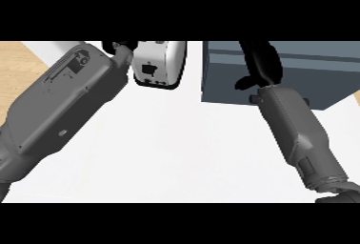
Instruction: Pick up the can, place it into the drawer and close the drawer
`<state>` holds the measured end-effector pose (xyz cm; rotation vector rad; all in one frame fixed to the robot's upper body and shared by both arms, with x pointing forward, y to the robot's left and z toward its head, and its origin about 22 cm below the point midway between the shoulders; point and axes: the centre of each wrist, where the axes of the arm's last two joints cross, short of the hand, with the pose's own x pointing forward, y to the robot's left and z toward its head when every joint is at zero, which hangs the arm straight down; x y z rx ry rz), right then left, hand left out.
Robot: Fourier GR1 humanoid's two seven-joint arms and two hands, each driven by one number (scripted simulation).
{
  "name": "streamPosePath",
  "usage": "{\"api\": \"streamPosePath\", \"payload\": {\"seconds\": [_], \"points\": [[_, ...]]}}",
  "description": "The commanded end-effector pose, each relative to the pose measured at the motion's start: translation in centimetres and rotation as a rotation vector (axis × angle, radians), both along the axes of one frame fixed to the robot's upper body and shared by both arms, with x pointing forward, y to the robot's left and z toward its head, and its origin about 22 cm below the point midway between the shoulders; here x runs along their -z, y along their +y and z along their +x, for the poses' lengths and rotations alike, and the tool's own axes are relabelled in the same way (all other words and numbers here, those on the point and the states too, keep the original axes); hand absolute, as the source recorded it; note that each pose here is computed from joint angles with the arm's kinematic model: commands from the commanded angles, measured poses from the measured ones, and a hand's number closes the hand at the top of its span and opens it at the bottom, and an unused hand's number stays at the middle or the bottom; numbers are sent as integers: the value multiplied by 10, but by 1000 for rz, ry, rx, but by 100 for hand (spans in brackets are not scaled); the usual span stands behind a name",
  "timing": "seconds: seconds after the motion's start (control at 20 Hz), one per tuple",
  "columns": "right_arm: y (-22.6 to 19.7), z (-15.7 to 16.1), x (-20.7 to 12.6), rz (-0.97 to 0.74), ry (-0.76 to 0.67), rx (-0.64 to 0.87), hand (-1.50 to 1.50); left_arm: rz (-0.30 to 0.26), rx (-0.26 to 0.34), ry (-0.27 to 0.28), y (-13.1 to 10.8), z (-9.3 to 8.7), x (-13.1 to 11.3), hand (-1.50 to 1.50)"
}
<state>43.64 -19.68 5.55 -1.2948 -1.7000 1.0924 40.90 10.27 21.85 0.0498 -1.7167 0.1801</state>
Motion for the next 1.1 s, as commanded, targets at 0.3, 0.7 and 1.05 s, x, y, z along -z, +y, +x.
{"api": "streamPosePath", "payload": {"seconds": [0.3, 0.7, 1.05], "points": [[0, 19, -21, 17, -59, 79, -150, 28, 25, -19, 3, -13, 2, -150], [1, 35, -66, 9, -80, 120, -150, 17, 44, -22, 9, -18, -4, -150], [12, 35, -62, 189, 43, -28, -150, 16, 57, -13, 9, -25, -10, -150]]}}
